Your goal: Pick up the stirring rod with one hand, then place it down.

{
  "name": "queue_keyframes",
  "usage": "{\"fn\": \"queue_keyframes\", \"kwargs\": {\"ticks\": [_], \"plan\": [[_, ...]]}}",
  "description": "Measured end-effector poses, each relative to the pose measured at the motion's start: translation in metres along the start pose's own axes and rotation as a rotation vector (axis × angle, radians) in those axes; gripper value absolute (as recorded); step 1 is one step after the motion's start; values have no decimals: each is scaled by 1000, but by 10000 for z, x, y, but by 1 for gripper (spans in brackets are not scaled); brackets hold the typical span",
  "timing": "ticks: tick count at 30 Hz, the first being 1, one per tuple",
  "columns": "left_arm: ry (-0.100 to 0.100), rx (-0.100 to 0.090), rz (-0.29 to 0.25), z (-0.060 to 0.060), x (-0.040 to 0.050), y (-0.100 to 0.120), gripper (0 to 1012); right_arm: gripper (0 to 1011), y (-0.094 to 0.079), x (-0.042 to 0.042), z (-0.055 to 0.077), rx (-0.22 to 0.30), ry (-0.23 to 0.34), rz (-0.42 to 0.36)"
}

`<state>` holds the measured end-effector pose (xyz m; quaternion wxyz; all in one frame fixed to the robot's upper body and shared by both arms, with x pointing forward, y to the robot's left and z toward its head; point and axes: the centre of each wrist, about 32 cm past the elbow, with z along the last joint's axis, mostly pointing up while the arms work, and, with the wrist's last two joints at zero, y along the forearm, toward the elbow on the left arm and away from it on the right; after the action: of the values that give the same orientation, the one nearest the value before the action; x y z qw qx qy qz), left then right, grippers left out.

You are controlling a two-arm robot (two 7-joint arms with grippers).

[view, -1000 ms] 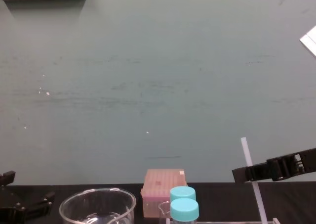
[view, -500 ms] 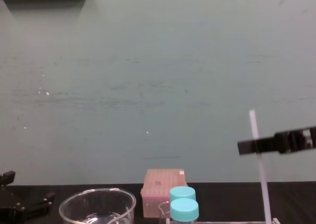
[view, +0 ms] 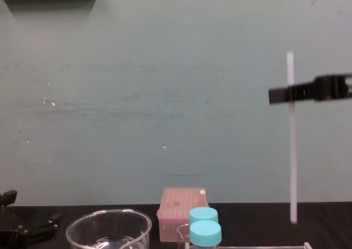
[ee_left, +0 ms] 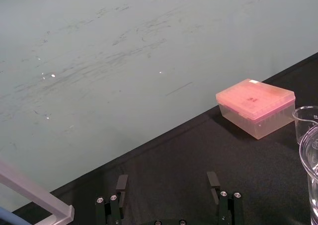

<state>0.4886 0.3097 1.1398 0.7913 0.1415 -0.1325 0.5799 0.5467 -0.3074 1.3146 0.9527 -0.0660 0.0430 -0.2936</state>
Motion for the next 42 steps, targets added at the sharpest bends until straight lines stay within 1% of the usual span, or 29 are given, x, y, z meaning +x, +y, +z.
{"fn": "queue_keyframes", "kwargs": {"ticks": [2,3,6,9,12,18,25,42], "plan": [[0,0,0,0,0,0,1005,68,-2,2,32,19,-11,-10],[0,0,0,0,0,0,1005,68,3,4,54,36,-19,-21],[0,0,0,0,0,0,1005,67,29,15,75,64,-26,-43],[0,0,0,0,0,0,1005,67,56,31,74,77,-30,-57],[0,0,0,0,0,0,1005,68,122,60,72,93,-42,-82],[0,0,0,0,0,0,1005,68,232,84,60,98,-63,-108],[0,0,0,0,0,0,1005,68,309,84,41,89,-80,-123],[0,0,0,0,0,0,1005,67,303,84,43,89,-80,-122]]}}
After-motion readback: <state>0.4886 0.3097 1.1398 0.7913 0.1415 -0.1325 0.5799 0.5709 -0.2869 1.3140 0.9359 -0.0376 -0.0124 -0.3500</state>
